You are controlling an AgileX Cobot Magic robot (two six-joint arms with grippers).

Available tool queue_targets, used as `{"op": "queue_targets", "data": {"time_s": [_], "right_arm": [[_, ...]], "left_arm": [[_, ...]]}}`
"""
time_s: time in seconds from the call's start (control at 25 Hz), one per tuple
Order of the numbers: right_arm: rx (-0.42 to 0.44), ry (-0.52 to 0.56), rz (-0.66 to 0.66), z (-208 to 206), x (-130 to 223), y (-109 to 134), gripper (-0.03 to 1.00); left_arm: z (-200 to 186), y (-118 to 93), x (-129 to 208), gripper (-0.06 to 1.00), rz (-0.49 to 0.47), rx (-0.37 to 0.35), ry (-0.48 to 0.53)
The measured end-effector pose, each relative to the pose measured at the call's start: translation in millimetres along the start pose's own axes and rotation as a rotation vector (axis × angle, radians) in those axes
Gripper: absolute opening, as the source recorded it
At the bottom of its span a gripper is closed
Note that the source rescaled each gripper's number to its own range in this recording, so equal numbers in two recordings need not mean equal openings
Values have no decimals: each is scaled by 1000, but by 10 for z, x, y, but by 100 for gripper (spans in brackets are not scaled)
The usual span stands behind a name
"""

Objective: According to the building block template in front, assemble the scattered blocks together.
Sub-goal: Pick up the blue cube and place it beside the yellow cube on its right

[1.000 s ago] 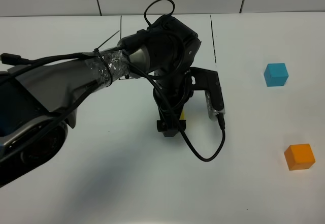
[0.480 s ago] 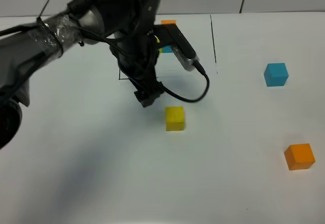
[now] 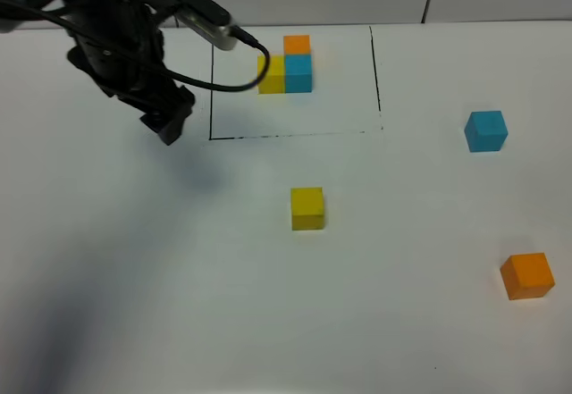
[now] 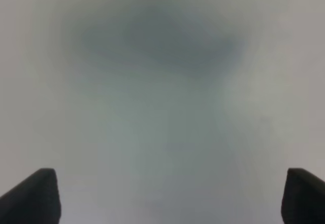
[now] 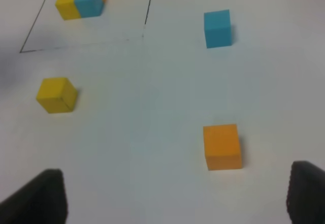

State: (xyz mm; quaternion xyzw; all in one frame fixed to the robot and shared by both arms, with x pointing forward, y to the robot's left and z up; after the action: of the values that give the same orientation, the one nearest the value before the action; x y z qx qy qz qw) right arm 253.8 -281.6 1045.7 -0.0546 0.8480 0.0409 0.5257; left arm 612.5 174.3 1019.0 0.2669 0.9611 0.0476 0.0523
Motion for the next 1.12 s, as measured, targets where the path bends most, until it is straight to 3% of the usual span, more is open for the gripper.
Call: {"op": "queue_targets", "data": {"time_s": [0.16, 0.36, 0.76, 1.12], "right_arm": [[0, 0, 0, 0, 0, 0, 75], [-1, 0, 0, 0, 0, 1, 75], [-1, 0, 0, 0, 0, 1, 75], [-1, -1, 0, 0, -1, 1, 75]], "left_arm": [[-305, 230, 469, 80, -206, -17, -26], [-692, 278, 1102, 77, -329, -40, -117], [-1180, 36, 2096, 75, -512, -93, -357], [-1237, -215, 2822, 74, -565, -96, -569]]}}
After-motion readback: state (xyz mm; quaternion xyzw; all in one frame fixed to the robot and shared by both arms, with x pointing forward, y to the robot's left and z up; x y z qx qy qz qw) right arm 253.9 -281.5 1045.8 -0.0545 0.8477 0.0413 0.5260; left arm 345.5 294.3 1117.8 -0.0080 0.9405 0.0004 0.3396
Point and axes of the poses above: a point on each arm's last joint axis where the gripper is mounted, z pointing out along that axis toward the gripper, y along the wrist's bending axis when the last joint is at zero, x = y × z, the point moved 2 cm from there along z, pointing out along that axis toward the gripper, and after that the axes turned 8 degrees about -z, right-handed, at the moved point
